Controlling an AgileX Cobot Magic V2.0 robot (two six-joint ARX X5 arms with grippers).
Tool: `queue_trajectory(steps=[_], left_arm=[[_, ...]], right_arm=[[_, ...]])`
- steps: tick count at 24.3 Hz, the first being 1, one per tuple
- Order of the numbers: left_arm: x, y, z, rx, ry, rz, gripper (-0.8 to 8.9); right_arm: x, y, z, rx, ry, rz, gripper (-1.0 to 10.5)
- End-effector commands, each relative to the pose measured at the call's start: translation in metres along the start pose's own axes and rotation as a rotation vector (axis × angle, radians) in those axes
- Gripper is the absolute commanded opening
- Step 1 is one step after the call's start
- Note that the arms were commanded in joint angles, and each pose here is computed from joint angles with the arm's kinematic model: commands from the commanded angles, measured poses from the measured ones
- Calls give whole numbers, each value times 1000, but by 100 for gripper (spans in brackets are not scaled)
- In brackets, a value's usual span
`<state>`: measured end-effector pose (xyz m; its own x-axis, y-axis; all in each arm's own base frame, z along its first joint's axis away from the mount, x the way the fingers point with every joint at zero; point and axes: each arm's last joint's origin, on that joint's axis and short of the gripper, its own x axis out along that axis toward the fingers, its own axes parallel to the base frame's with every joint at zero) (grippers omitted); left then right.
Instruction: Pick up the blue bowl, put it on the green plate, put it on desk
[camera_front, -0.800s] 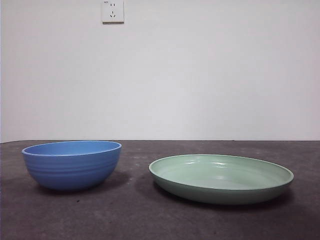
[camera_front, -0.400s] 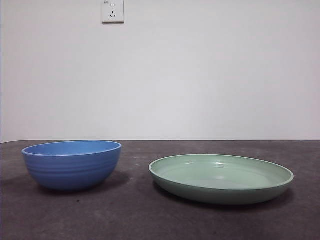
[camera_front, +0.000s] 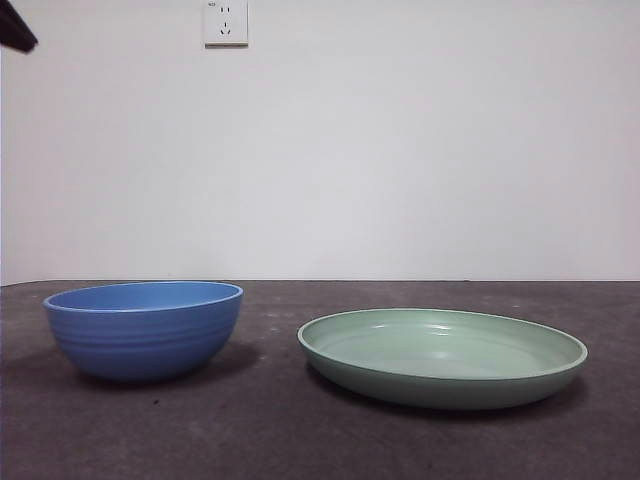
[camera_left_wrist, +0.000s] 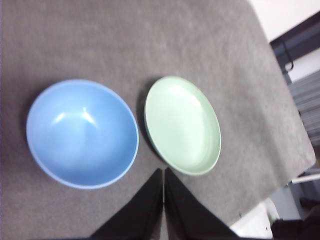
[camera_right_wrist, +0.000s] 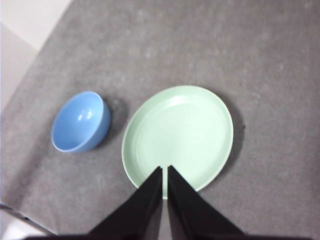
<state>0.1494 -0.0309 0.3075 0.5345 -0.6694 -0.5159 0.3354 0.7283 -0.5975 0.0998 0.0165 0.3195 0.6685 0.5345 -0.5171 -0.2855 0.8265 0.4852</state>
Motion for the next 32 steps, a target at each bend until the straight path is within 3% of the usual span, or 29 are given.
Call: queue_trajectory(steps=[1, 6, 12, 15, 17, 19, 24, 32], left_arm=[[0, -2, 4, 66, -6, -16, 9], [0, -2, 4, 137, -5, -15, 44], [0, -2, 2, 123, 14, -11, 240], [0, -1, 1, 119, 22, -9, 440], [0, -1, 1, 121, 21, -9, 574], [0, -1, 1, 121, 21, -9, 629], [0, 0, 0, 114, 32, 22, 622], [17, 20, 2, 57, 123, 261, 622]], right_arm=[[-2, 2, 4, -41, -15, 3, 10], [-3, 2, 3, -61, -14, -1, 10], [-2, 2, 3, -89, -12, -1, 22], [-2, 2, 3, -106, -11, -1, 201], [-2, 2, 3, -105, -11, -1, 399], [-2, 2, 3, -105, -11, -1, 520], [-3, 2, 3, -105, -12, -1, 541], [-2, 3, 2, -100, 0, 16, 541]])
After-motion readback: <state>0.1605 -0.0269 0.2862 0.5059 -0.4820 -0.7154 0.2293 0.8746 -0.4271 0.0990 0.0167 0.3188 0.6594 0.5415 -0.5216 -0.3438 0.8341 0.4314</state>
